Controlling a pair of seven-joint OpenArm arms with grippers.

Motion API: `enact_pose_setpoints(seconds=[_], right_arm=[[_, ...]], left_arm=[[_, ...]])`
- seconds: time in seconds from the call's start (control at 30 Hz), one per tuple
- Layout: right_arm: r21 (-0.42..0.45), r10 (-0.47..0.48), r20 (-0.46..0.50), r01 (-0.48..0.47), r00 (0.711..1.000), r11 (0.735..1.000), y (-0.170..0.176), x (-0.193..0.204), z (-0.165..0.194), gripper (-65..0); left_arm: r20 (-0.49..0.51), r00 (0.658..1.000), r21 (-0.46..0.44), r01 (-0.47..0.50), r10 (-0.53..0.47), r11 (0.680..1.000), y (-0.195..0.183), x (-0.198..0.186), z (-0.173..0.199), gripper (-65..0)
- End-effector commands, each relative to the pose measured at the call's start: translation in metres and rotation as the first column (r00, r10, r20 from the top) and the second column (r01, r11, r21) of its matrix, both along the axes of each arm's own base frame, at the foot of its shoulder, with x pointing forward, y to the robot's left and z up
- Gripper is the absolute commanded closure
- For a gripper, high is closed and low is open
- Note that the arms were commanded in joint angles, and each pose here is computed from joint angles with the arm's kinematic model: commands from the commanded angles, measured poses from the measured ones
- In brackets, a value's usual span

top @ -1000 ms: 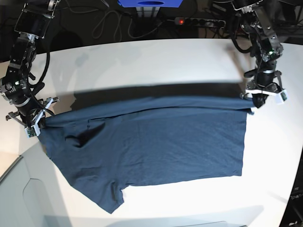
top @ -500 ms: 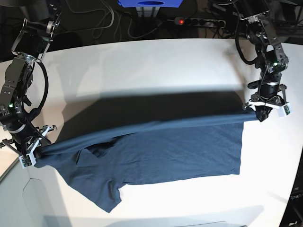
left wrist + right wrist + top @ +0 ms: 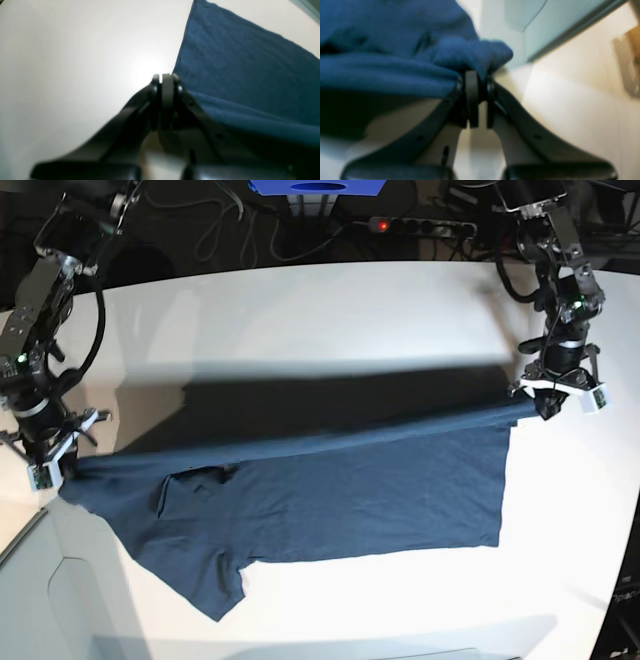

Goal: Fold the T-shirt properly
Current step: 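Lift the folded edge with both grippers and pull it back toward the robot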

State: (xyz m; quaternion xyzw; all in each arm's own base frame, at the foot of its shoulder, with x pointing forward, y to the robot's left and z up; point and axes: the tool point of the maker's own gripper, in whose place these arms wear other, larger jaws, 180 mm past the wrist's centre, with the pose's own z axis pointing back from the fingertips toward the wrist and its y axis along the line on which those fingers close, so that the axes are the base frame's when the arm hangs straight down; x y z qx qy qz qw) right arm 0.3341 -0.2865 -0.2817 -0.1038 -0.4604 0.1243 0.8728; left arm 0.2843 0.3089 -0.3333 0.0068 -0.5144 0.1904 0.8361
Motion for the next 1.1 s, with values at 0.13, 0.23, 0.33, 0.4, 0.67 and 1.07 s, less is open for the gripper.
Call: enact_pose_setpoints(seconds=[0.13,0.23,0.33,0.4,0.67,1.07], right_arm=[[-0.023,0.006,0.024,-0.005,1.0,1.0,-0.004,-0.007,0.008,-0.4],[0.001,-0.033,0.043,0.033,0.999,0.999,-0.01,-0.018,0.01,-0.4],[0.001,-0.049,0.004,0.049,0.999,0.999,-0.013,-0.03,-0.002,-0.4],[0.0,-0.05,-0.041,0.05,0.998,0.999,-0.015,-0.043,-0.015,-0.4],[-0.014,-0.049,-0.185,0.047,0.981,0.999,-0.015,-0.087,-0.053,-0.5],[-0.065,-0.045,-0.335,0.024,0.941,0.998,-0.026,-0.139,-0.08,-0.9]], left_arm=[[0.047,0.999,-0.014,0.005,-0.004,1.0,-0.001,-0.002,0.011,0.0],[0.033,0.999,-0.075,0.005,-0.002,0.997,-0.006,-0.014,0.002,0.0],[0.014,1.0,-0.102,0.002,-0.001,0.995,-0.008,-0.023,-0.005,0.0],[-0.013,1.0,-0.104,-0.001,0.0,0.995,-0.008,-0.034,-0.013,0.0],[-0.108,0.994,-0.126,-0.022,0.009,0.992,-0.018,-0.077,-0.036,0.0],[-0.171,0.984,-0.088,0.025,-0.04,0.996,-0.032,-0.12,-0.026,0.0]])
